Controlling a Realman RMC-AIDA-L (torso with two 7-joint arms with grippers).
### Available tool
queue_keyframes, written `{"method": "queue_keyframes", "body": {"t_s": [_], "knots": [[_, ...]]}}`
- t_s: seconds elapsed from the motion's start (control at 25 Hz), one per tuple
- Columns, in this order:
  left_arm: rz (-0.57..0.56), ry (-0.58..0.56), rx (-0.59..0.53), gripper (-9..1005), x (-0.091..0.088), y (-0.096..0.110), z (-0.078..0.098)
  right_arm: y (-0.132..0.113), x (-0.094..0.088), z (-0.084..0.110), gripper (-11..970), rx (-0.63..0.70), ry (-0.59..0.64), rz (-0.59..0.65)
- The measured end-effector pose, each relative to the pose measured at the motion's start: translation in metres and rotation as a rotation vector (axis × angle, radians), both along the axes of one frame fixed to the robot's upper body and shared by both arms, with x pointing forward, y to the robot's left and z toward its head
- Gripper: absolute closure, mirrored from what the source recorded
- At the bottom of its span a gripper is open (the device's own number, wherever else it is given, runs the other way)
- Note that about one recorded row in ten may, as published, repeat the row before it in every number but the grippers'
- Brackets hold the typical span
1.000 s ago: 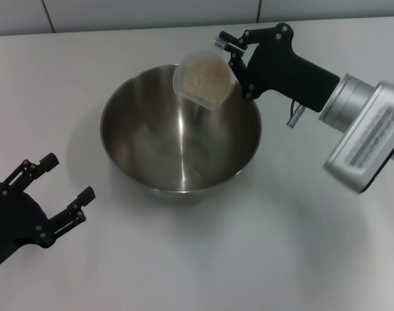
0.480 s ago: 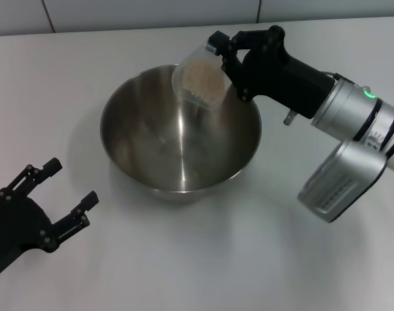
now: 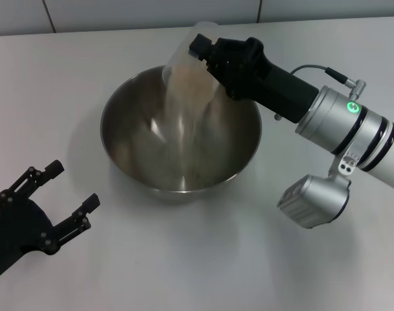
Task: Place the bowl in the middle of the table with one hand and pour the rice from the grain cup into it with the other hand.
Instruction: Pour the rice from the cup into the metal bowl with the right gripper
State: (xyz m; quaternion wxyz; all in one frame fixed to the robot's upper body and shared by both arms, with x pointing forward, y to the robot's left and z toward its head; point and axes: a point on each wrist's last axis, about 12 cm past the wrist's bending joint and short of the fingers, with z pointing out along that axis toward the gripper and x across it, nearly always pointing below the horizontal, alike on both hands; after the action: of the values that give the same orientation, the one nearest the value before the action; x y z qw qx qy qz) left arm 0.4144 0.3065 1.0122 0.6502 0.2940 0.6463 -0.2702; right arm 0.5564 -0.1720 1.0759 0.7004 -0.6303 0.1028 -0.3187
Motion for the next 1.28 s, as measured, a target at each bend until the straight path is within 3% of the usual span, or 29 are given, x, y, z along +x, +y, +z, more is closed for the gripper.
{"method": "queue_keyframes", "body": {"t_s": [0.8, 1.12, 1.28], "knots": [[0.000, 0.008, -0.010, 167, -0.002, 0.000, -0.001, 0.007, -0.008, -0.005, 948, -0.250, -0.318, 0.033], [0.001, 0.009, -0.009, 167, -0.002, 0.000, -0.001, 0.009, -0.009, -0.005, 948, -0.249, -0.327, 0.038], [0.002, 0.009, -0.009, 167, -0.002, 0.000, -0.001, 0.013, -0.014, -0.004, 948, -0.160, -0.245, 0.043]]}}
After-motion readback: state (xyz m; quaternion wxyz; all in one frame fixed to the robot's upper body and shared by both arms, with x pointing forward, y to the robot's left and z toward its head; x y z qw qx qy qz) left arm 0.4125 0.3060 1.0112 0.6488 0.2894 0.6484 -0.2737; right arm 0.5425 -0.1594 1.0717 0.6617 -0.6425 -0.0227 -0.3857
